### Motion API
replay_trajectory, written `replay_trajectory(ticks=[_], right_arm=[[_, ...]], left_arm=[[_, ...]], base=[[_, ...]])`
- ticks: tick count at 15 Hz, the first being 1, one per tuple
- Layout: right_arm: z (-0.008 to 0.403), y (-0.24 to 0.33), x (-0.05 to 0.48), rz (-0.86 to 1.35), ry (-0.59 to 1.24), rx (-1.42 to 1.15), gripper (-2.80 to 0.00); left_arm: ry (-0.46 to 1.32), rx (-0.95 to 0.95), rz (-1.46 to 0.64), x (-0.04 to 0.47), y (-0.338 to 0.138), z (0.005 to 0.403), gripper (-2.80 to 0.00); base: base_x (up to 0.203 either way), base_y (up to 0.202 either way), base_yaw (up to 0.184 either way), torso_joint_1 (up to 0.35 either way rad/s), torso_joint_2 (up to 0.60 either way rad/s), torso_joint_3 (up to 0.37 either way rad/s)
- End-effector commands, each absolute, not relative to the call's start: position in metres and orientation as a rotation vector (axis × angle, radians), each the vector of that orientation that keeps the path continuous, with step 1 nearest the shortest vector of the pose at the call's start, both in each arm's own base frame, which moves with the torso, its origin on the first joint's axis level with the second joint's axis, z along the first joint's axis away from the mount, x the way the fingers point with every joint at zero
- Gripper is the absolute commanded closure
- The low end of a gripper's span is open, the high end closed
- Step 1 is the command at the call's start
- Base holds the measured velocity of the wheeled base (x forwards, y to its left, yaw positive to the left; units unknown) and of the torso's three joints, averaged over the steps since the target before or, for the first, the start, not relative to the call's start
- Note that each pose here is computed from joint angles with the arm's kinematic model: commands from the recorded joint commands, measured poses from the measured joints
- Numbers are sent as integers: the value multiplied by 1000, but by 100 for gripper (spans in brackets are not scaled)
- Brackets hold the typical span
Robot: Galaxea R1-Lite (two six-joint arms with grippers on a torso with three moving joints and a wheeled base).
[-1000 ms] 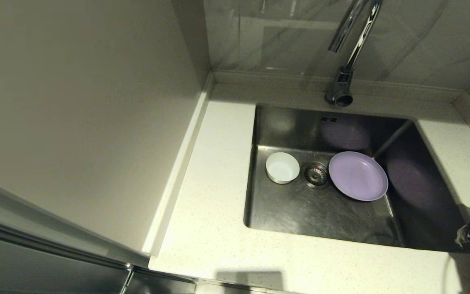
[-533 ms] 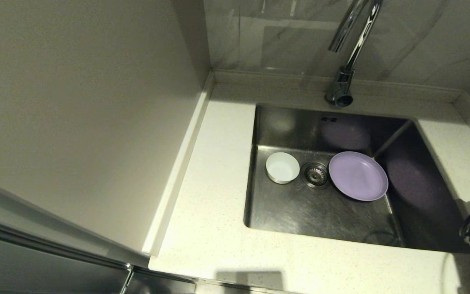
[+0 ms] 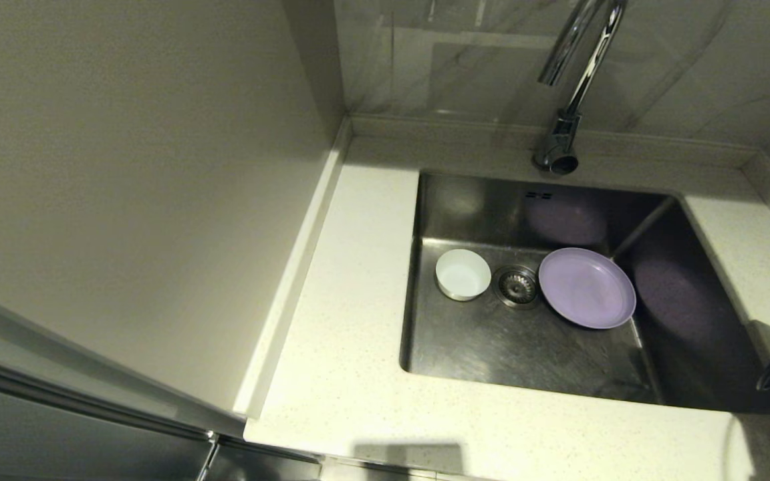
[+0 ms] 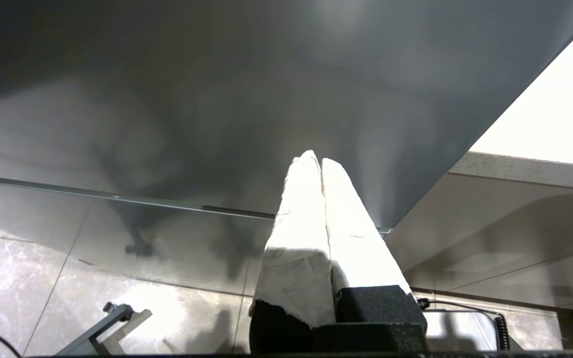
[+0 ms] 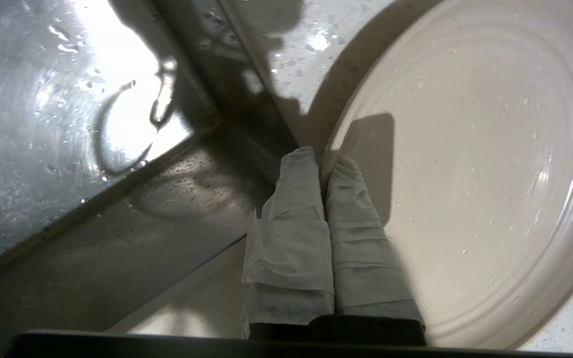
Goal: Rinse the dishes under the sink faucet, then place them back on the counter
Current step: Put a plate into the sink
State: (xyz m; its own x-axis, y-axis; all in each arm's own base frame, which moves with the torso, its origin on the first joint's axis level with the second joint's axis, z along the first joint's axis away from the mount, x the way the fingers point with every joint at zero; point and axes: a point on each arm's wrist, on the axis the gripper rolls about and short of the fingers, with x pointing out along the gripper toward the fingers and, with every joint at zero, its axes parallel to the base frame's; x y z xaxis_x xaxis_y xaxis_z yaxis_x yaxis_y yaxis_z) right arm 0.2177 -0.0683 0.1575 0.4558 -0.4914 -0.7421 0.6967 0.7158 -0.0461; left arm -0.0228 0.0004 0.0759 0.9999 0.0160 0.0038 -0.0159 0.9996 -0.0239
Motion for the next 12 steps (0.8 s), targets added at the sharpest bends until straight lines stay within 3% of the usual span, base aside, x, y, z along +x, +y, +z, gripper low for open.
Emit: replay_trajectory(ticks=[1,12], right_arm=[[163,-59,217,-710,791,268,0],[200,37,197,-344,639,-40,0]], left_arm=[[-6,-25,17,-23,0,76,0],[-6,-25,17,-23,0,76,0]], base=[[0,0,0,0,0,0],[0,0,0,0,0,0]])
